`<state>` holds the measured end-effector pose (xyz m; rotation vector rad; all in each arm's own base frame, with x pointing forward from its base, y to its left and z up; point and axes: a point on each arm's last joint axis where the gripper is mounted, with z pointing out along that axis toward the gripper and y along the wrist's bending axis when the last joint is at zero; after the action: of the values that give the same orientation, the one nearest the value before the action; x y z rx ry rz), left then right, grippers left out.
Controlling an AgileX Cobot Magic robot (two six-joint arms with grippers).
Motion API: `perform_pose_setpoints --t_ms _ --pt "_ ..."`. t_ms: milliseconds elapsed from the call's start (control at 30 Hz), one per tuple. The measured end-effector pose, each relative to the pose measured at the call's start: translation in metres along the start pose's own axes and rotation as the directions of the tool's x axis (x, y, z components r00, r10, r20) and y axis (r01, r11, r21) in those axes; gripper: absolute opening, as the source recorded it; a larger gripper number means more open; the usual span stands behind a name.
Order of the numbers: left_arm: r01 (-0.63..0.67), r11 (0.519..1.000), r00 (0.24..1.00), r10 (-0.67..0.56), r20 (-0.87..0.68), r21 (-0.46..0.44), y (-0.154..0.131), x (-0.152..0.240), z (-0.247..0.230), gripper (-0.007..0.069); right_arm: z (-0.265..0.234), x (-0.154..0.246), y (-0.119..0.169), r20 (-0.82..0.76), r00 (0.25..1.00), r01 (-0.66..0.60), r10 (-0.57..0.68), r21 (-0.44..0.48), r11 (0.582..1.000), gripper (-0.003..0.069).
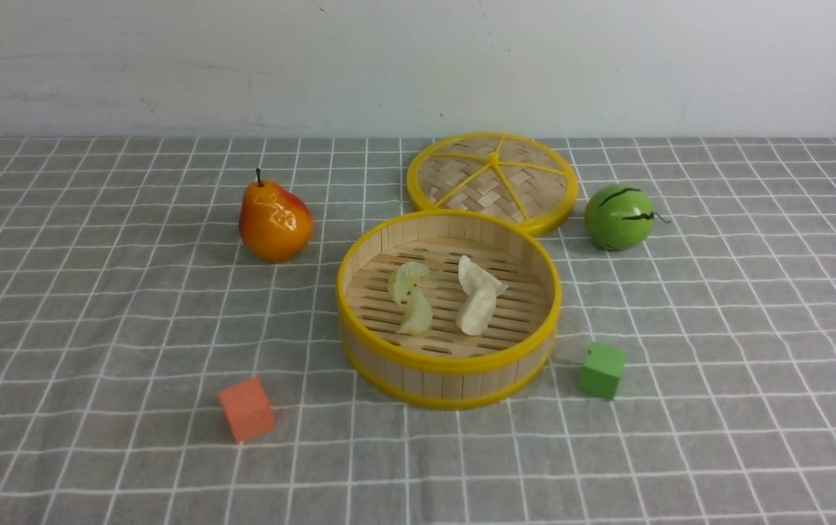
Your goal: Put the dumplings into the steamer on the table with the grey tablecloth.
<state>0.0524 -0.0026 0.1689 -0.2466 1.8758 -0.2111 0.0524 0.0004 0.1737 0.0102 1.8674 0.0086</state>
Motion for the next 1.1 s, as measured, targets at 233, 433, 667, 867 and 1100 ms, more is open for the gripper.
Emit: perform_pose_setpoints --t_ms 233,433,667,867,1100 --pt "-0.084 0.996 0.996 0.085 -0.011 0.011 -0.0009 0.0011 0.0000 -0.0014 0.0000 0.0000 0.0000 0.000 1.000 0.000 0.000 0.000 1.000 0.0108" --pt "-0.090 0.996 0.996 0.090 -0.012 0.011 -0.0009 0.0012 0.0000 -0.0014 0.0000 0.0000 0.0000 0.000 1.000 0.000 0.000 0.000 1.000 0.0118" --pt "-0.090 0.996 0.996 0.090 -0.012 0.011 -0.0009 0.0012 0.0000 -0.0014 0.0000 0.0000 0.0000 0.000 1.000 0.000 0.000 0.000 1.000 0.0127" --pt "-0.090 0.996 0.996 0.090 -0.012 0.011 -0.0009 0.0012 0.0000 -0.0014 0.0000 0.0000 0.0000 0.000 1.000 0.000 0.000 0.000 1.000 0.0131" --pt "-0.090 0.996 0.996 0.090 -0.012 0.011 -0.0009 0.0012 0.0000 -0.0014 0.0000 0.0000 0.0000 0.000 1.000 0.000 0.000 0.000 1.000 0.0135"
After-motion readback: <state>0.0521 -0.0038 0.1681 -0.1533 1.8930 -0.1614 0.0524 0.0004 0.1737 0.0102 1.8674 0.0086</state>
